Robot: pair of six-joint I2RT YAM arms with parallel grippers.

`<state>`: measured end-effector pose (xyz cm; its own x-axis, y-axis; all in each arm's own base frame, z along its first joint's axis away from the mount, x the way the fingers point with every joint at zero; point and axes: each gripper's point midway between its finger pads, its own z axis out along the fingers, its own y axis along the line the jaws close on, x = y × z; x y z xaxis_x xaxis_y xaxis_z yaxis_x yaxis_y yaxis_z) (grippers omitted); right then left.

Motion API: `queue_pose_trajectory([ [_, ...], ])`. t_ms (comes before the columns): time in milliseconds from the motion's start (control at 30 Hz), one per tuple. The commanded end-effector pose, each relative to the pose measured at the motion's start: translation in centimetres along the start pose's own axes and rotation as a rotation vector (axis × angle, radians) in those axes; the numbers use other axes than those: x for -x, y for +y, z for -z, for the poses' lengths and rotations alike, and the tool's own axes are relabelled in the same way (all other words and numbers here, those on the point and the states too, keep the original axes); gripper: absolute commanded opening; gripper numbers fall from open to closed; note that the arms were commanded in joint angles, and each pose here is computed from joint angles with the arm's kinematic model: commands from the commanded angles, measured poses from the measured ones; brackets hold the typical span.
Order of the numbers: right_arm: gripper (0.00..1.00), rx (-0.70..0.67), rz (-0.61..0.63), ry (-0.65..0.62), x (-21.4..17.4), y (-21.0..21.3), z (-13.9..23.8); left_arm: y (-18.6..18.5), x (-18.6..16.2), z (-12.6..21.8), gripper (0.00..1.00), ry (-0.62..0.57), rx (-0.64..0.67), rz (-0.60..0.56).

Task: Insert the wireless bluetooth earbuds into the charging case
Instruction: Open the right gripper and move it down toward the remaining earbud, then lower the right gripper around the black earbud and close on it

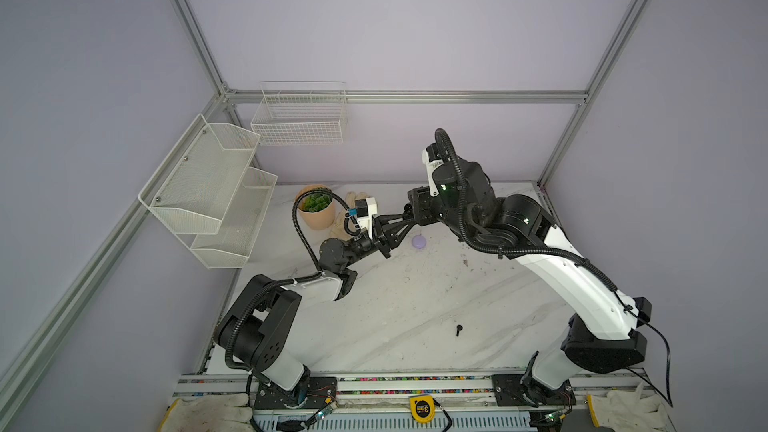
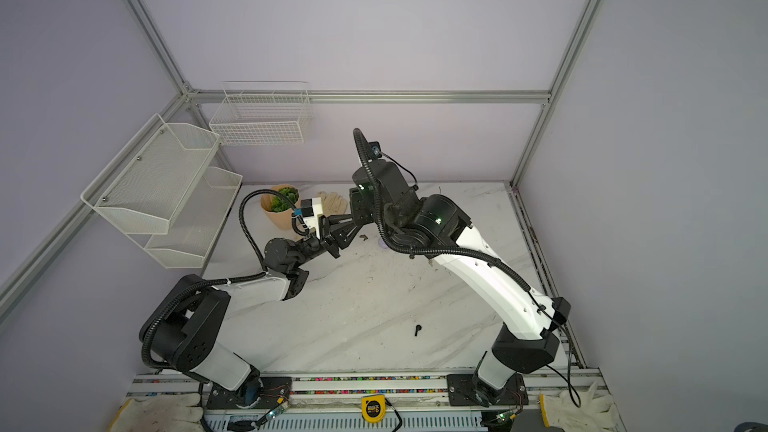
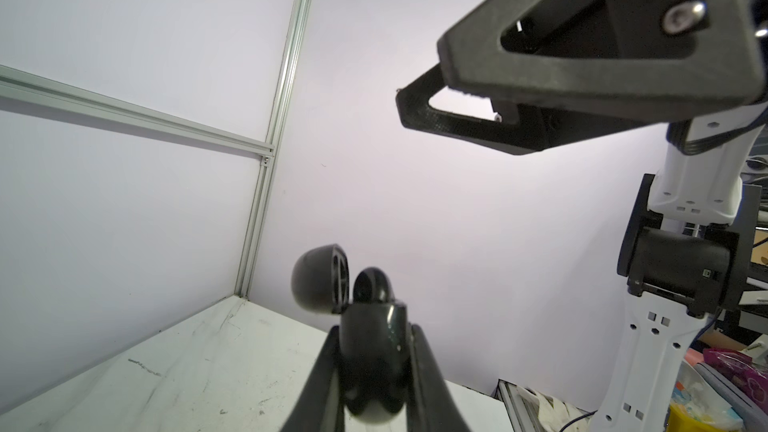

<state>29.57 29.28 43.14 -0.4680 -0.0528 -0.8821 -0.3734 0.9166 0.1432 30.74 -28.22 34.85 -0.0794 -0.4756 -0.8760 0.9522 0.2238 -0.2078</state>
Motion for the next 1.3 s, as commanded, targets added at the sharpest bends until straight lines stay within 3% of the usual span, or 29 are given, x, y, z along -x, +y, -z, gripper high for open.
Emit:
queue_pose_trajectory([
  [0,0.49,-0.085,-0.066,0.082,-3.1,-5.6,1.7,-2.7,3.7,-0.1,0.00,-0.091,-0.068,-0.108],
  [100,0.48,-0.170,-0.188,0.182,-8.7,-10.3,1.8,-3.1,3.0,0.5,0.00,-0.074,-0.066,-0.091],
  [233,0.48,-0.258,-0.337,0.360,-18.1,-13.0,1.3,-3.8,2.0,1.3,0.00,-0.058,-0.057,-0.070],
  [367,0.48,-0.241,-0.442,0.541,-26.4,-12.8,0.9,-4.1,1.1,1.6,0.00,-0.043,-0.058,-0.047],
  [567,0.48,-0.111,-0.581,0.734,-34.0,-10.2,-0.1,-4.2,0.6,2.0,0.00,-0.033,-0.051,-0.038],
  [867,0.49,-0.150,-0.563,0.822,-38.6,-11.0,-1.1,-4.0,0.4,2.3,0.00,-0.035,-0.033,-0.043],
  [1267,0.48,-0.232,-0.482,0.892,-41.2,-12.2,-2.4,-3.7,0.2,2.3,0.00,-0.031,-0.023,-0.038],
])
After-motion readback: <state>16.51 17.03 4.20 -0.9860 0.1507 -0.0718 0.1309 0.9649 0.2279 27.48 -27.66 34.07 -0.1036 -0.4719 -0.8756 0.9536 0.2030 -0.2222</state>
